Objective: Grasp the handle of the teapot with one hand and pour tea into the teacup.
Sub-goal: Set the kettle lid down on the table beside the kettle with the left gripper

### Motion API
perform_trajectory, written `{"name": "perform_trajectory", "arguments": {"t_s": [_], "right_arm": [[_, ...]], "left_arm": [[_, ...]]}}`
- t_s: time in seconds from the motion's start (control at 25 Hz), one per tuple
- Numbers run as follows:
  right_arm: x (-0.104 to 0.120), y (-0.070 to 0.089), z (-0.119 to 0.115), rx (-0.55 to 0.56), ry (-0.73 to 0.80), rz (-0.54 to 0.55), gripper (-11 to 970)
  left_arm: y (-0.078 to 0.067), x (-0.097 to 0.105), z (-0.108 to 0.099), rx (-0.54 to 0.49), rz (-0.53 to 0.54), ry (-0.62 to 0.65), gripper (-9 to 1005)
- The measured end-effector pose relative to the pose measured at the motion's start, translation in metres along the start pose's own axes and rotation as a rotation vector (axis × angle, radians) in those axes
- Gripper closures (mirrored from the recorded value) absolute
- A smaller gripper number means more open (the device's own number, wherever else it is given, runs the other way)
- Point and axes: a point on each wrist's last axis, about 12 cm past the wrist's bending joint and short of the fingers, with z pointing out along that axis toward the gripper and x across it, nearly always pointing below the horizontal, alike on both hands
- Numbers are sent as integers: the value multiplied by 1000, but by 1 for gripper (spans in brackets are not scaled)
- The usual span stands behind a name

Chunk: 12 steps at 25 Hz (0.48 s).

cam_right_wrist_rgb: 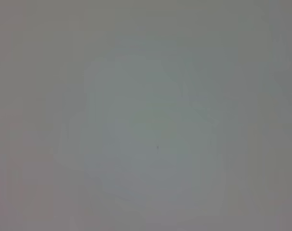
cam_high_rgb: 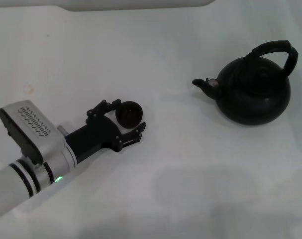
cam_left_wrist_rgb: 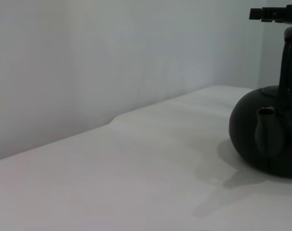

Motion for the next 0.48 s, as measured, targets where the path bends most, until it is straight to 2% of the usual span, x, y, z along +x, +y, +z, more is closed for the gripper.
{"name": "perform_trajectory", "arguments": {"t_s": [0.24, 0.48], "right_arm": [[0, 0, -1, -3, -5, 4, 209], [0, 1, -1, -5, -9, 6, 210]], "left_arm": [[0, -1, 0, 5, 2, -11, 106], [0, -4, -3, 10, 0, -39, 105]]}}
